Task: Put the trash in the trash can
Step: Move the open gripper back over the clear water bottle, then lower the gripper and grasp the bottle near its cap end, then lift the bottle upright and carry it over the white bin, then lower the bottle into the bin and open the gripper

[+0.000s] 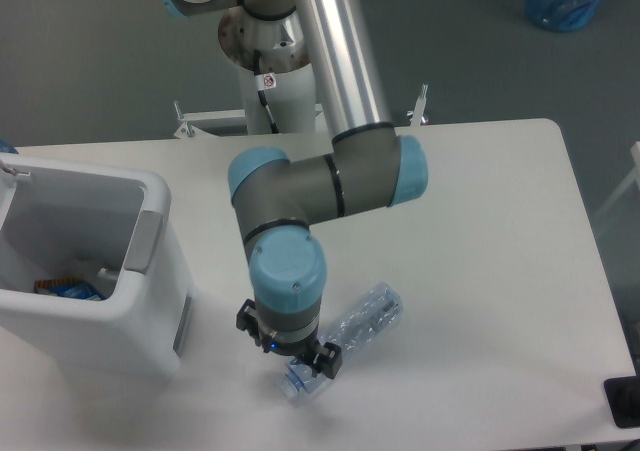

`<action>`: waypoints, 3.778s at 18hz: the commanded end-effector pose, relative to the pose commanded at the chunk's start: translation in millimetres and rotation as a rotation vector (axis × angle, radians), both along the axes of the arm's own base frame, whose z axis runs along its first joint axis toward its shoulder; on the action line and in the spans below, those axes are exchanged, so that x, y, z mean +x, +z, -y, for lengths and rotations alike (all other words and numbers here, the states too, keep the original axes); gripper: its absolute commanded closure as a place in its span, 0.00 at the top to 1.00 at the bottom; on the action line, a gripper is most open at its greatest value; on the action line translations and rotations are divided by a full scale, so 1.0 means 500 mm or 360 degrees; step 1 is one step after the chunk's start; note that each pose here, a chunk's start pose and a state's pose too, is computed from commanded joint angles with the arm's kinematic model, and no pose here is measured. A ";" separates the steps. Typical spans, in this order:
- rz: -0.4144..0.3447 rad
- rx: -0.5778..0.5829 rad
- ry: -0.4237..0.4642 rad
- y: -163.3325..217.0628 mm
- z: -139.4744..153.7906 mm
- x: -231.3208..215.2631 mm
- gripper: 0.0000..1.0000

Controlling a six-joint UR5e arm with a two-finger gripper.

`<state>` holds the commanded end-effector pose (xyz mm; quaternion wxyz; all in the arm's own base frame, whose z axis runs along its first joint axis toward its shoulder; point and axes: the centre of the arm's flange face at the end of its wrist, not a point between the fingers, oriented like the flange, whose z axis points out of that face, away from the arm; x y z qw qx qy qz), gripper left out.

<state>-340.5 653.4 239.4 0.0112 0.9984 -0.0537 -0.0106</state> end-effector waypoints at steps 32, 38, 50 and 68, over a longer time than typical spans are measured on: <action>-0.0145 0.0327 -0.0045 0.140 -0.020 -0.040 0.00; 0.0113 0.0877 0.0270 0.380 0.051 -0.111 0.00; 0.0549 0.1508 0.0336 0.715 0.096 -0.019 0.00; 0.0870 0.1649 0.0004 0.777 0.071 0.274 0.04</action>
